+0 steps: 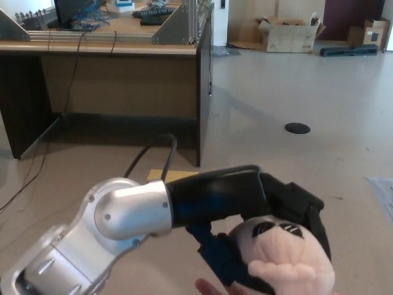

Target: The robot extends its left hand to pick up an emotional support dumpling from the palm of a person and brings its hand down by its side. Then it extends its arm again to hand the dumpling back to the person.

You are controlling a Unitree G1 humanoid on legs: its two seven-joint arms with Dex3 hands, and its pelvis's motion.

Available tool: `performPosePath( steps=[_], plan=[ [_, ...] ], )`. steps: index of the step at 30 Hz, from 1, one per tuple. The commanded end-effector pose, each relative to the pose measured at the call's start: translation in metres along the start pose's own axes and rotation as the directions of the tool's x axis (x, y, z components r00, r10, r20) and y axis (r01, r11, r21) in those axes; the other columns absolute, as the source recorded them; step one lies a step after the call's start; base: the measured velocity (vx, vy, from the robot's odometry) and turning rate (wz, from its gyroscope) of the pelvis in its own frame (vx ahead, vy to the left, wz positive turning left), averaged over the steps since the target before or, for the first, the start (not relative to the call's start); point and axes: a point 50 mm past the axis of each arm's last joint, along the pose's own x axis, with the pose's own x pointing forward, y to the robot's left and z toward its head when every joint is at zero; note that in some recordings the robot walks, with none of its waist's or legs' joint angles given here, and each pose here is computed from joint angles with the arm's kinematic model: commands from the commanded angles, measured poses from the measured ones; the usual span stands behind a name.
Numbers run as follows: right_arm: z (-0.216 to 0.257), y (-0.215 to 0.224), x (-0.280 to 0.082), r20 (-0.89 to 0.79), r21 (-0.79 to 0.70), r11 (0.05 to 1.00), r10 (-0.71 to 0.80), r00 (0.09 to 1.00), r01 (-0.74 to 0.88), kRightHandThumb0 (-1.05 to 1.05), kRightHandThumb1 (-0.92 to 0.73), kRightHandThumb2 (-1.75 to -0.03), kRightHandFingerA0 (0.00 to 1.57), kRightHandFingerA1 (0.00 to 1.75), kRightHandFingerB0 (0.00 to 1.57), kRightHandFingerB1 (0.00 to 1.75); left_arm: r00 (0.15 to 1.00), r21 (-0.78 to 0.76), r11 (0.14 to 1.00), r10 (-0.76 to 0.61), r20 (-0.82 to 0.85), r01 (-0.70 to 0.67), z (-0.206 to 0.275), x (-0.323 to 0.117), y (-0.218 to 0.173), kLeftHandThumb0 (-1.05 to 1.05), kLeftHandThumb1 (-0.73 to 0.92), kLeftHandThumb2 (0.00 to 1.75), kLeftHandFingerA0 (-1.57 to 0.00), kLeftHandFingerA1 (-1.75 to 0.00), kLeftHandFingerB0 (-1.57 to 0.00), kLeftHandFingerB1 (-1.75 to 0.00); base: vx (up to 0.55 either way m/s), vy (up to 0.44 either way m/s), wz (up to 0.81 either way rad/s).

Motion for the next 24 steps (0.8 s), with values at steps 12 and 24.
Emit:
performPosePath(
  steps=[12, 24],
  plan=[
    [0.006, -0.011, 0.004, 0.024, 0.016, 1.0, 0.014, 1.0, -0.015, -0.57, -0.48, -0.81, 0.56, 0.56, 0.38, 0.47, 0.999, 0.078, 0.997, -0.011, -0.05, 0.015, -0.012, -0.001, -0.009, -0.37, 0.27, 0.89, 0.0, -0.48, 0.0, -0.49, 0.0, 0.0, 0.0],
    [0.01, -0.011, 0.008, 0.007, 0.007, 1.0, 0.002, 1.0, -0.002, -0.45, -0.58, -0.58, 0.7, 0.48, 0.46, 0.35, 0.998, 0.04, 0.999, -0.017, -0.059, 0.019, -0.01, -0.009, 0.004, -0.73, 0.39, 0.85, 0.0, -0.1, 0.0, -0.06, 0.0, 0.0, 0.0]
  ],
)
